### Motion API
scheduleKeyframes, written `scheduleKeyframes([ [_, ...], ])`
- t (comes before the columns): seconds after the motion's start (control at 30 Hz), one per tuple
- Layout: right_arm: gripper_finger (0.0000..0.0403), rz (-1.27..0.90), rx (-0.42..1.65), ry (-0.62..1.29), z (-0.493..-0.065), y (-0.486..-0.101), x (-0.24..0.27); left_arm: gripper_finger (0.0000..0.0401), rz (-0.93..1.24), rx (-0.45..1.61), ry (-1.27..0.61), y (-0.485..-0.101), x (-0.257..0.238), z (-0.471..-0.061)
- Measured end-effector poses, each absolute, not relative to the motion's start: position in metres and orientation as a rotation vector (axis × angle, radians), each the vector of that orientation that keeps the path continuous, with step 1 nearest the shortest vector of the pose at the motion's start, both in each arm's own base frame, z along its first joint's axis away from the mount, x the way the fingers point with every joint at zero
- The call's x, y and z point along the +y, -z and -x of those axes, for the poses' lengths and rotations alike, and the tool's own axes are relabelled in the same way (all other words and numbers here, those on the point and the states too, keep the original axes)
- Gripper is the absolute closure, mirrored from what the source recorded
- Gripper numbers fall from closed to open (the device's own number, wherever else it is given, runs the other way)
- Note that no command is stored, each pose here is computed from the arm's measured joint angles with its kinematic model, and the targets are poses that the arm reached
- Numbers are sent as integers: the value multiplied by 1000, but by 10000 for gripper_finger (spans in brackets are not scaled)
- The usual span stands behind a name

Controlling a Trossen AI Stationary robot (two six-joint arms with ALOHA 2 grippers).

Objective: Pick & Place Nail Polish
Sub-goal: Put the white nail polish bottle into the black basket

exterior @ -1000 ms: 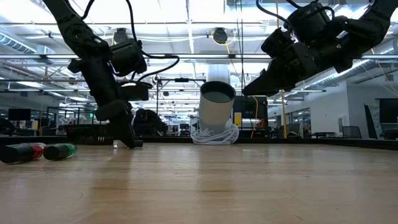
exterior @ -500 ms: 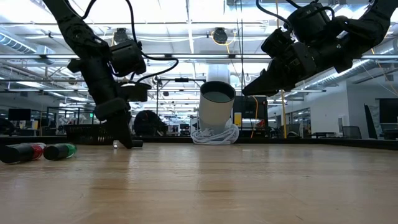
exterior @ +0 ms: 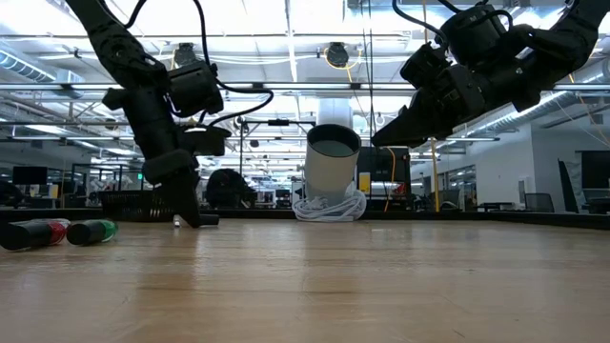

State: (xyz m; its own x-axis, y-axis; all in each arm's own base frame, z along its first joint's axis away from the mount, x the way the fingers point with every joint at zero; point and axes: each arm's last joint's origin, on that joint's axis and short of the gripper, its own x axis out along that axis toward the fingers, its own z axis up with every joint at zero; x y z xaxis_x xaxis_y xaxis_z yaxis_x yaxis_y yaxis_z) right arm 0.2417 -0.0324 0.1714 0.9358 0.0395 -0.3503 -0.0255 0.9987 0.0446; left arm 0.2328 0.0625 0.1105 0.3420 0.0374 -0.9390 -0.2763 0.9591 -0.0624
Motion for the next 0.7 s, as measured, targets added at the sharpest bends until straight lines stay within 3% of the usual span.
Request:
scheduleKeyframes([
  [0.7, 303, -40, 359, -33, -242, -171, -32, 190, 255, 1220, -228, -111, 62, -232],
])
